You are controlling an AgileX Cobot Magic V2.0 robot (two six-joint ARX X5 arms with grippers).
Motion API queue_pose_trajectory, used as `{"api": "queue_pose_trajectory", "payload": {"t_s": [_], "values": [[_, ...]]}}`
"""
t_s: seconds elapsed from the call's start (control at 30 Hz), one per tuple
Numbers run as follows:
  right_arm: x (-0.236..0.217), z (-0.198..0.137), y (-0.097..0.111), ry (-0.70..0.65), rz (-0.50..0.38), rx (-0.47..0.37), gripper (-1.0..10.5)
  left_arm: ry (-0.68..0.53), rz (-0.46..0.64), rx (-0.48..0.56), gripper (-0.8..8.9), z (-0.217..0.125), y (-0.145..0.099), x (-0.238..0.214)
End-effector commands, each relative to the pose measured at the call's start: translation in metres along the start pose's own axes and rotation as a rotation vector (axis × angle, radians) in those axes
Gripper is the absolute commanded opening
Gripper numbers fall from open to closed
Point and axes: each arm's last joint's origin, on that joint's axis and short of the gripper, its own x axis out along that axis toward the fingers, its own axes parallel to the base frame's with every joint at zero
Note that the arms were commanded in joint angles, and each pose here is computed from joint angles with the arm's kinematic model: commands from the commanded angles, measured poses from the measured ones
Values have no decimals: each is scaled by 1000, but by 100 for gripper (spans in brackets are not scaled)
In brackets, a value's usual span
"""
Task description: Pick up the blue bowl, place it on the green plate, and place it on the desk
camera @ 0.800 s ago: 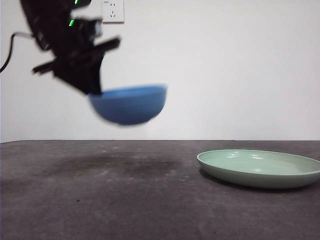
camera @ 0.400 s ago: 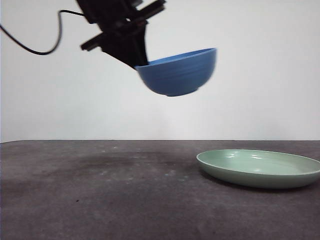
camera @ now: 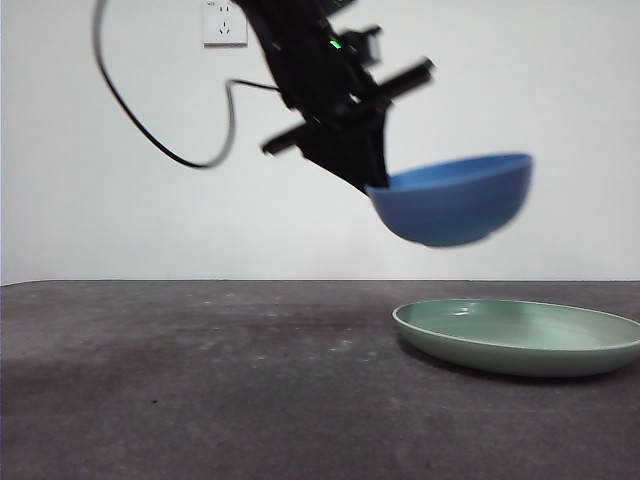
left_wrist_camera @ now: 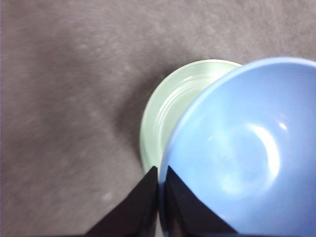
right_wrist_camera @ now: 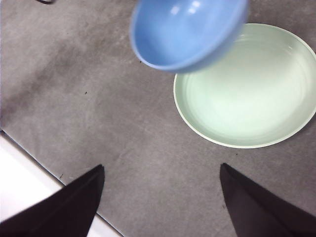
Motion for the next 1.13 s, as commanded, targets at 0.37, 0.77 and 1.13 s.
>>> {"api": "queue_pose_trajectory", "payload": {"t_s": [0.37,0.77,1.13], "values": [[-2,3,2,-8,4,4,376,97,-23,22,10,4,-18,84],[-2,3,2,-8,3,4,376,145,-19,25,10,-7,-18,105],[-2,3,2,-8,3,4,376,176,-13,23,191,-10,-17,104]]}}
